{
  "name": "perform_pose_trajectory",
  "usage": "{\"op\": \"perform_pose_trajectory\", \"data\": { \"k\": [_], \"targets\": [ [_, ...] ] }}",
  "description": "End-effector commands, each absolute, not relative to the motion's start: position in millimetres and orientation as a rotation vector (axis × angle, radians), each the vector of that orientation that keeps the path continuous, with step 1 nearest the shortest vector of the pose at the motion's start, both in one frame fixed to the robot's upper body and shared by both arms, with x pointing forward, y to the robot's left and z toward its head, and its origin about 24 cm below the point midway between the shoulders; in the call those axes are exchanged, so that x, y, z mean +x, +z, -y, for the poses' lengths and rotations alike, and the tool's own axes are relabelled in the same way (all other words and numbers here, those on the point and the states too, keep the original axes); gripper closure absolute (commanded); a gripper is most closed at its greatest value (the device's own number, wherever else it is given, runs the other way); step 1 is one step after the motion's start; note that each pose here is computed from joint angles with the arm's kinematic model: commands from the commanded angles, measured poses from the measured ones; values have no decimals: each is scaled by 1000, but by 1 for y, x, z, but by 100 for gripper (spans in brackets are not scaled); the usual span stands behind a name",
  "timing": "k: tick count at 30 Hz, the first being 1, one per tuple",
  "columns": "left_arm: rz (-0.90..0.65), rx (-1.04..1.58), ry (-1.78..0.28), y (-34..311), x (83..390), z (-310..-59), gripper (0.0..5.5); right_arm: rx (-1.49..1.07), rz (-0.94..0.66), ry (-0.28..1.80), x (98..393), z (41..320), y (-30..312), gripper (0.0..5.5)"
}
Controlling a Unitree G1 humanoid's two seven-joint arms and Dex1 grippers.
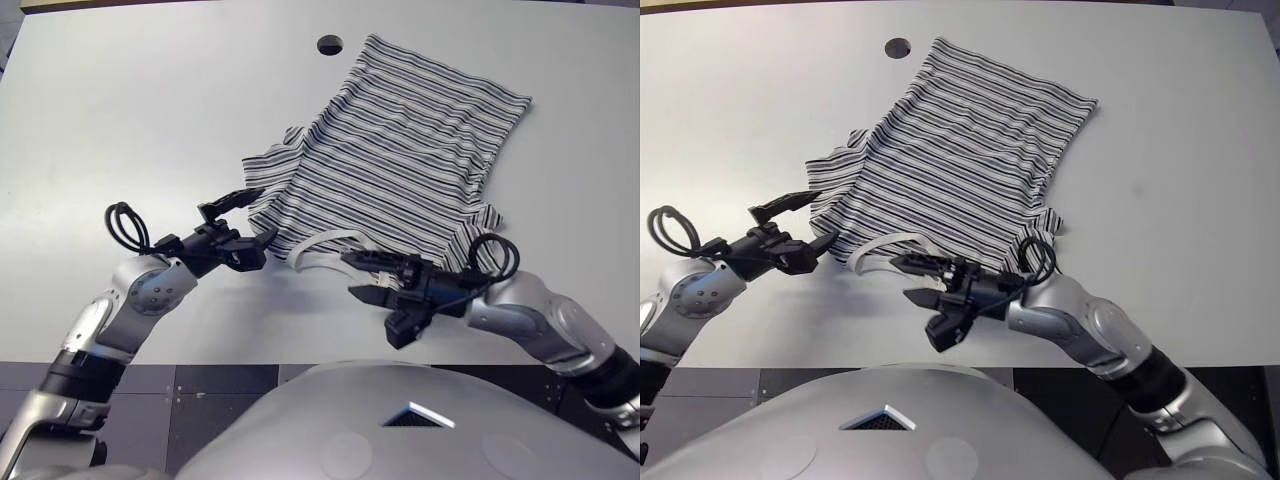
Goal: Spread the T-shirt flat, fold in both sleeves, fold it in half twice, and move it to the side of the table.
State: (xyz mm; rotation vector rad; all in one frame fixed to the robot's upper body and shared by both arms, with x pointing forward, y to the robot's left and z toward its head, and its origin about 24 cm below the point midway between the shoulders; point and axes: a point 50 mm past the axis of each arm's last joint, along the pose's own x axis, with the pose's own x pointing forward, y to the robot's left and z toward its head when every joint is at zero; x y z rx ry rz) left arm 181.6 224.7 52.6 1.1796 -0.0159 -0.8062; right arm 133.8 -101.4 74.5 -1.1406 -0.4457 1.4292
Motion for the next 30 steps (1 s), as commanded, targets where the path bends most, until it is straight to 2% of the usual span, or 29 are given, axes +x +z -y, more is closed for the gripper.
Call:
{"op": "perform_pose_trajectory", "data": {
  "k": [1,4,7,12,16,20,22,25,30],
  "targets": [
    [129,1088,-746,81,175,-218,162,-1217,416,1306,150,134,96,209],
    [266,935,-748,106,167,-204,162,-1234,380,1227,156,150,100,209],
    [354,813,-692,123,171,-203,162,-1219,304,1253,150,154,83,209],
    [371,739,-565,123,190,-211,162,-1253,148,1353,140,155,31,209],
    [375,725,-484,127,203,-221,162,-1295,3,1395,131,183,16,209],
    [327,764,-447,123,215,-234,162,-1340,-179,1379,118,232,28,209],
    [281,804,-462,117,224,-239,162,-1381,-221,1365,115,247,41,209],
    [231,856,-483,107,235,-244,162,-1476,-198,1326,124,256,63,209],
    [178,920,-527,93,230,-245,162,-1537,-102,1274,140,248,82,209]
  ]
}}
